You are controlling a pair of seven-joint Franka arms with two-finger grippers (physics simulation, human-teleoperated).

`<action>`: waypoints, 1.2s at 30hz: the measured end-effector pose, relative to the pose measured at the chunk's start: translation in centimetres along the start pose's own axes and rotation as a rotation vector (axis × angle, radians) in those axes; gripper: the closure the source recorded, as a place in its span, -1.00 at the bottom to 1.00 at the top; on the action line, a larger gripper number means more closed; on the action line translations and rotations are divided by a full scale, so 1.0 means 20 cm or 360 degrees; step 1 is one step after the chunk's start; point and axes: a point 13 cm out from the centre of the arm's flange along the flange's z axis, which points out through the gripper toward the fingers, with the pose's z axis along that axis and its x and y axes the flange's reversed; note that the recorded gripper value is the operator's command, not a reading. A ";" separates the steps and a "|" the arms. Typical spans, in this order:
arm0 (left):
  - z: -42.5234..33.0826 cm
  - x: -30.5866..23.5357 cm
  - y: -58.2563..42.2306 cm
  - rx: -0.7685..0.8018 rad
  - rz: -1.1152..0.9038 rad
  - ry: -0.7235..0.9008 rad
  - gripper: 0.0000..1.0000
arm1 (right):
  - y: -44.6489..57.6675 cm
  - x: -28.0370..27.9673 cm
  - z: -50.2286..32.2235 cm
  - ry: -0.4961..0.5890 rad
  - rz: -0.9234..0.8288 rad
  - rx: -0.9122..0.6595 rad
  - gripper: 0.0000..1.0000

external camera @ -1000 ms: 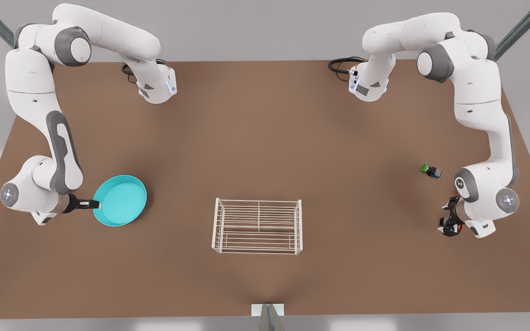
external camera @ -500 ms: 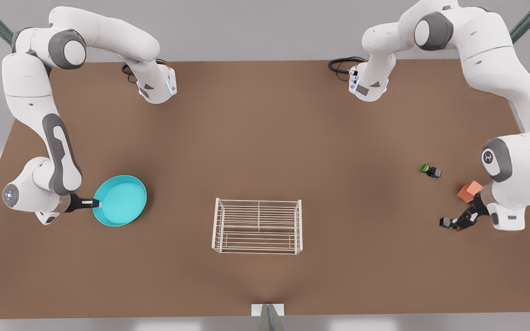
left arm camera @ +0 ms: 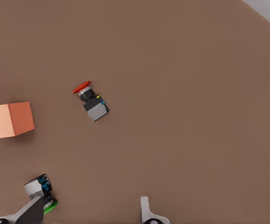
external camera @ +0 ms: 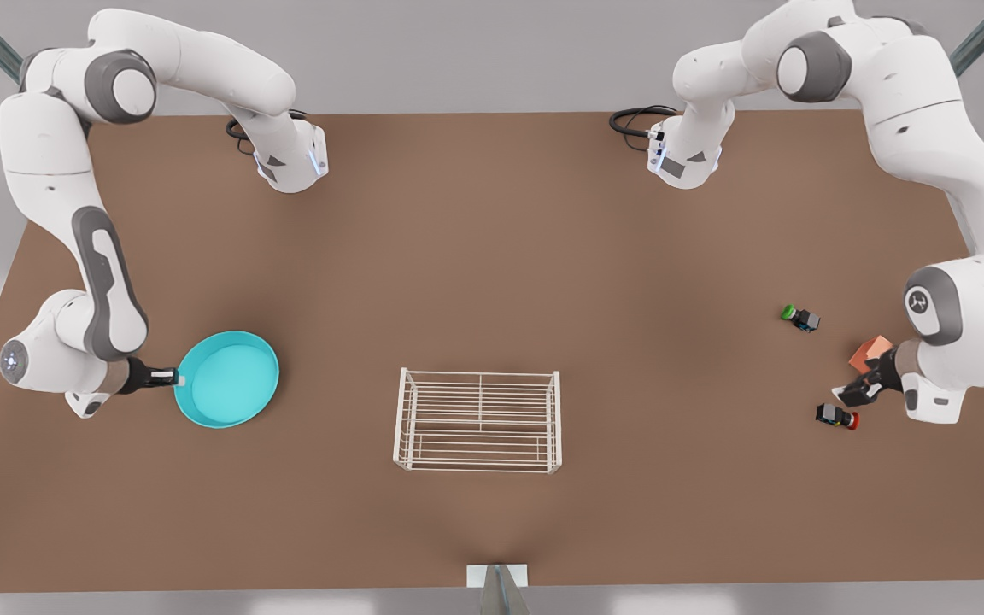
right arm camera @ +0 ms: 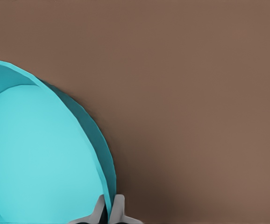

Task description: Place the plate on the shelf with right arm and place the red button switch in the plate with left arm

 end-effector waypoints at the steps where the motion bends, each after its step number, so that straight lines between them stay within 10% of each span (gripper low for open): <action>1: 0.09 0.00 0.02 0.0003 -0.0064 0.0029 -1.00 | 0.02 0.00 -0.03 -0.0012 -0.0008 -0.0018 0.63; 32: 0.99 -0.47 0.18 0.0045 -0.1003 -0.0279 -1.00 | 1.85 -0.07 -0.79 -0.0062 -0.0621 -0.0239 0.65; 33: 0.99 -0.47 0.18 0.0044 -0.1010 -0.0285 -0.93 | 1.96 -0.06 -0.79 -0.0053 -0.0647 -0.0235 0.65; 36: 0.98 -0.48 0.18 0.0047 -0.1030 -0.0300 0.10 | 2.18 -0.07 -0.75 -0.0030 -0.0665 -0.0234 0.65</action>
